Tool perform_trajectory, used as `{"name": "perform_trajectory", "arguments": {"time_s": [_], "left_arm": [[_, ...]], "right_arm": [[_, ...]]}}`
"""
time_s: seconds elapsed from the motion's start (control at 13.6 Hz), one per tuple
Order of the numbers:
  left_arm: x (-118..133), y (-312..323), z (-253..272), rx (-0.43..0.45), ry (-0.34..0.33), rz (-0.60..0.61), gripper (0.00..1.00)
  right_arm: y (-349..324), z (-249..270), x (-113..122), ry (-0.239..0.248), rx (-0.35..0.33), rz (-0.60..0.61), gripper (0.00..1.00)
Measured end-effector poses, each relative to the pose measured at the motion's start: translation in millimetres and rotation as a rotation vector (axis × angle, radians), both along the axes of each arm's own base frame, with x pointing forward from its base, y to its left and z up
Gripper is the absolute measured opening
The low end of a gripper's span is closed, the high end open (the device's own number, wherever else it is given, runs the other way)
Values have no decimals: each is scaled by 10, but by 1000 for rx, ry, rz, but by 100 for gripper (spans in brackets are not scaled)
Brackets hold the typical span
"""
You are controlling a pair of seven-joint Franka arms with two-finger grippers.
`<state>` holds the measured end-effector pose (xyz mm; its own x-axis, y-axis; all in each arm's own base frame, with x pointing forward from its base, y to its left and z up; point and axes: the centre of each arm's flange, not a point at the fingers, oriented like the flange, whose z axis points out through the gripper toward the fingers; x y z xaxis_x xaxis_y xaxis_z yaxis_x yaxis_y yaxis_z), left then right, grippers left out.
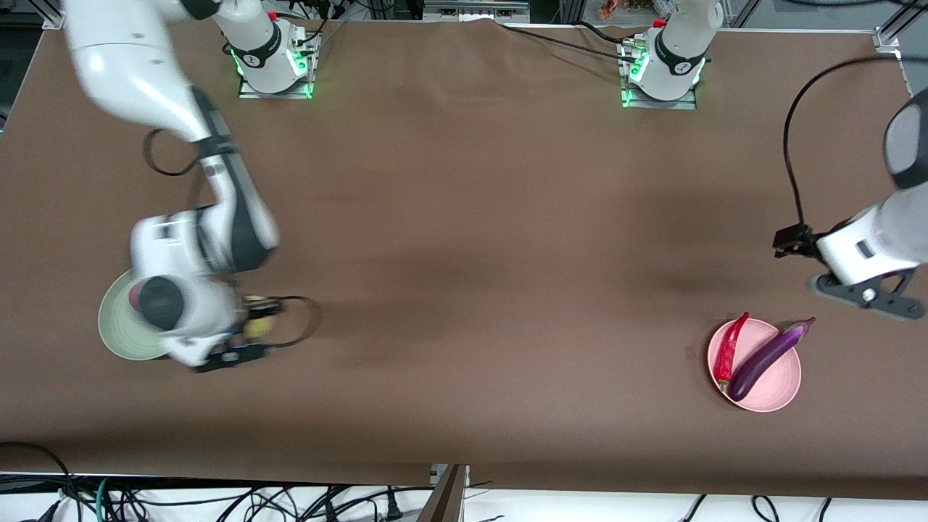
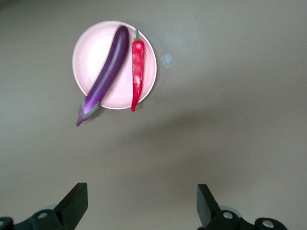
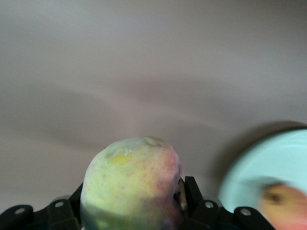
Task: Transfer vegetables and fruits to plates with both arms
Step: 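Release the eggplant and withdraw the left gripper while the right gripper carries the pear, then lower the pear onto the green plate and open the right gripper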
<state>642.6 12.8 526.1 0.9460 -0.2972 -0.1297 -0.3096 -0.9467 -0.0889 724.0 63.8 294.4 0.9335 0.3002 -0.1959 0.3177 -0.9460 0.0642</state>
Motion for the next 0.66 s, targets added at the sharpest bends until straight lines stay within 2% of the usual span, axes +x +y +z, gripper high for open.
{"name": "perform_trajectory", "arguments": {"time_s": [0.15,0.29,0.44,0.66], "left_arm": [[-209,-125,440,-45,-46,48,100],[-437,-193,727,-109,-78,138,100],[-633,-127,782,-100,-81,227,100],[-1010,64,558,-104,-112,276,100]], "right_arm": [[-939,-47,-6,35,29,36,78],[-1483,-168,-92,65,51,44,78],[-1583,-354,-163,98,60,42,78],[-1442,-615,-198,129,71,57,78]]}}
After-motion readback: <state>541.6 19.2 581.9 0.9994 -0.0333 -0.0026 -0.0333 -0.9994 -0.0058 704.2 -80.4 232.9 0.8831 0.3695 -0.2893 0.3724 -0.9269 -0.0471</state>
